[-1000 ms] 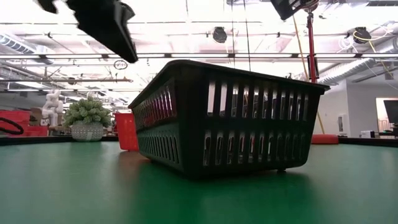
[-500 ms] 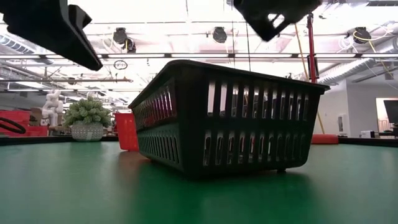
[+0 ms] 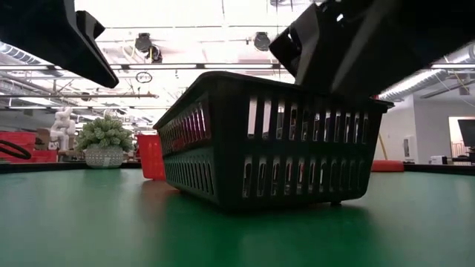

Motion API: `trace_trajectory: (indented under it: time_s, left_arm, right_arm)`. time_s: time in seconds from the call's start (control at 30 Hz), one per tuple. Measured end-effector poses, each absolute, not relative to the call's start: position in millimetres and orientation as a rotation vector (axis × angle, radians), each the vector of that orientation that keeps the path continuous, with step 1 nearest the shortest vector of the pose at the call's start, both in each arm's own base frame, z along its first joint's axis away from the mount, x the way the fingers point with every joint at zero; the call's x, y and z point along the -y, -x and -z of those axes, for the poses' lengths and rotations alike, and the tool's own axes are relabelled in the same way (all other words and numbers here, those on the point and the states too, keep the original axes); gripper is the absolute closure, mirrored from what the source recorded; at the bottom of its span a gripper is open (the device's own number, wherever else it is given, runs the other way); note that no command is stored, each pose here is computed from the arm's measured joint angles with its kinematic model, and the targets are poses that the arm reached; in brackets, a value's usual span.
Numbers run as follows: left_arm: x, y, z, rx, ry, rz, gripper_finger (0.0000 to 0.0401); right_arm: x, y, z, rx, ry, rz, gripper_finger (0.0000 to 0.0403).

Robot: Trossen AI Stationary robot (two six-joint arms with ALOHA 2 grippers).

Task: Stack baskets by color
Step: Stack the bottom black basket on the stacked top black basket

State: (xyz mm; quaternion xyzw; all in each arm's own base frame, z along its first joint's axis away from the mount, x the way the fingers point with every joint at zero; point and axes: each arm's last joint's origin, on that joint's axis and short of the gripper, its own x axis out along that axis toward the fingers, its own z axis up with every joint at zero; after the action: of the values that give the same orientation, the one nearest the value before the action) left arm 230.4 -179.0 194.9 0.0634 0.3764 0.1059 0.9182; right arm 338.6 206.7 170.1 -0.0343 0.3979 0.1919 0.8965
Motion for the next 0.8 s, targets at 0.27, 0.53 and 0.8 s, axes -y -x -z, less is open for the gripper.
trace_trajectory:
  time_s: [0.27,0.53,0.8]
  left_arm:
    - [180.4,-229.3,-194.9,-0.770,-0.105,-0.223,0.0355]
    - [188.0,-226.6,-196.4,-0.745,-0.074,-0.196,0.0355]
    - [193.0,-225.0,-197.5,-0.727,-0.057,-0.176,0.0355]
  right_arm:
    - [-203.1,-339.8,-172.0,-0.813,0.116,-0.406,0.0359]
    - [-196.9,-339.5,-175.9,-0.829,0.108,-0.392,0.0383]
    - [-188.1,-316.6,-221.3,-0.807,0.106,-0.336,0.0397]
